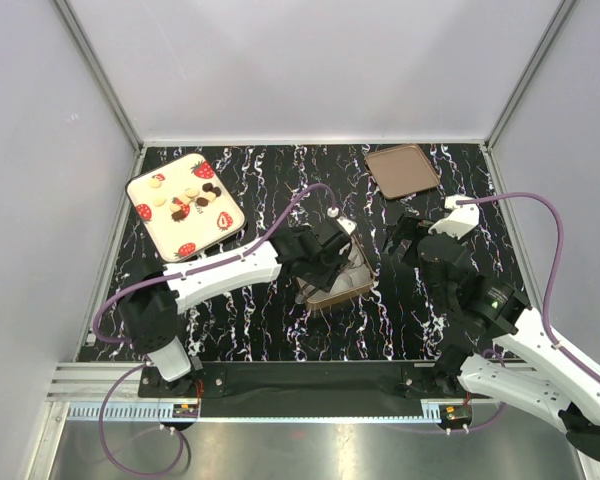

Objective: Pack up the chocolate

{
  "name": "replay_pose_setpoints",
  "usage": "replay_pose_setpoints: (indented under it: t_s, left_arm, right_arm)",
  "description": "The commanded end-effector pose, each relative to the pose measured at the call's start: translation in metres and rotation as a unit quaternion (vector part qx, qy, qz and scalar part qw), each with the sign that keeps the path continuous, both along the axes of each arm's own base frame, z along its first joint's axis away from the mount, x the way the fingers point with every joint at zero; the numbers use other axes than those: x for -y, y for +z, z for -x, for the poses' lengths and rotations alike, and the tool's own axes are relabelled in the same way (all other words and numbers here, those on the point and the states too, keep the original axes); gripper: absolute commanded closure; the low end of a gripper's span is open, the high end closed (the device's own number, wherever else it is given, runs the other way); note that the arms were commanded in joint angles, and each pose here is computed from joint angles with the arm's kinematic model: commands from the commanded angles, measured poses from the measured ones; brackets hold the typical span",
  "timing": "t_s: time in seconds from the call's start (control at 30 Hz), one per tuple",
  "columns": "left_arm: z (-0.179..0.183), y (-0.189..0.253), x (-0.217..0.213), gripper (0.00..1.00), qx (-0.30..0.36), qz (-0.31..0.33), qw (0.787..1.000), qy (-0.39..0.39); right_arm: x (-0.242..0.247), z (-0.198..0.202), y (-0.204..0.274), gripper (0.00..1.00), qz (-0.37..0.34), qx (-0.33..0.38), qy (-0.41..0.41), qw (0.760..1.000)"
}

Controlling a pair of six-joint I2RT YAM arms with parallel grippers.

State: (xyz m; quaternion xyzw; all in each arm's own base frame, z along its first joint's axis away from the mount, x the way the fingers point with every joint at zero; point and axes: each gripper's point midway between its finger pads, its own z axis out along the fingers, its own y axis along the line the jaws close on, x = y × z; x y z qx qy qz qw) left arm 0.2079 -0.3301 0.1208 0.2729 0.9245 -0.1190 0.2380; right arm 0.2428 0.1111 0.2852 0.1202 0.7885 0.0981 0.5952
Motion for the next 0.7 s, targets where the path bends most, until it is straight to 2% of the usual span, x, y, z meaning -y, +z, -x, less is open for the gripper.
replay_pose_setpoints:
  t_s: [0.0,0.17,0.37,0.47,0.6,0.67]
  left_arm:
    - [-0.015,0.036,0.013,0.53,0.047,0.038,0.998,0.006]
    - [-0.021,0.068,0.011,0.51,0.073,0.062,0.995,0.017]
    - [-0.048,0.098,-0.024,0.5,0.094,0.069,0.99,0.077]
    - [-0.073,0.099,-0.066,0.5,0.105,0.059,0.983,0.137]
    - [-0.107,0.083,-0.15,0.48,0.092,0.045,0.961,0.255]
    - [-0.113,0.083,-0.18,0.48,0.097,0.04,0.95,0.293]
  right_arm:
    - [0.003,-0.005,0.014,0.0,-0.019,0.018,-0.019,0.999]
    - [0.001,-0.005,0.014,0.0,-0.022,0.017,-0.017,0.999]
    - [-0.001,-0.004,0.015,0.0,-0.027,0.018,-0.01,0.999]
    - [-0.003,-0.003,0.016,0.0,-0.032,0.016,-0.005,0.999]
    - [-0.007,-0.002,0.013,0.0,-0.039,0.012,0.005,0.999]
    - [-0.008,-0.002,0.012,0.0,-0.04,0.012,0.006,0.999]
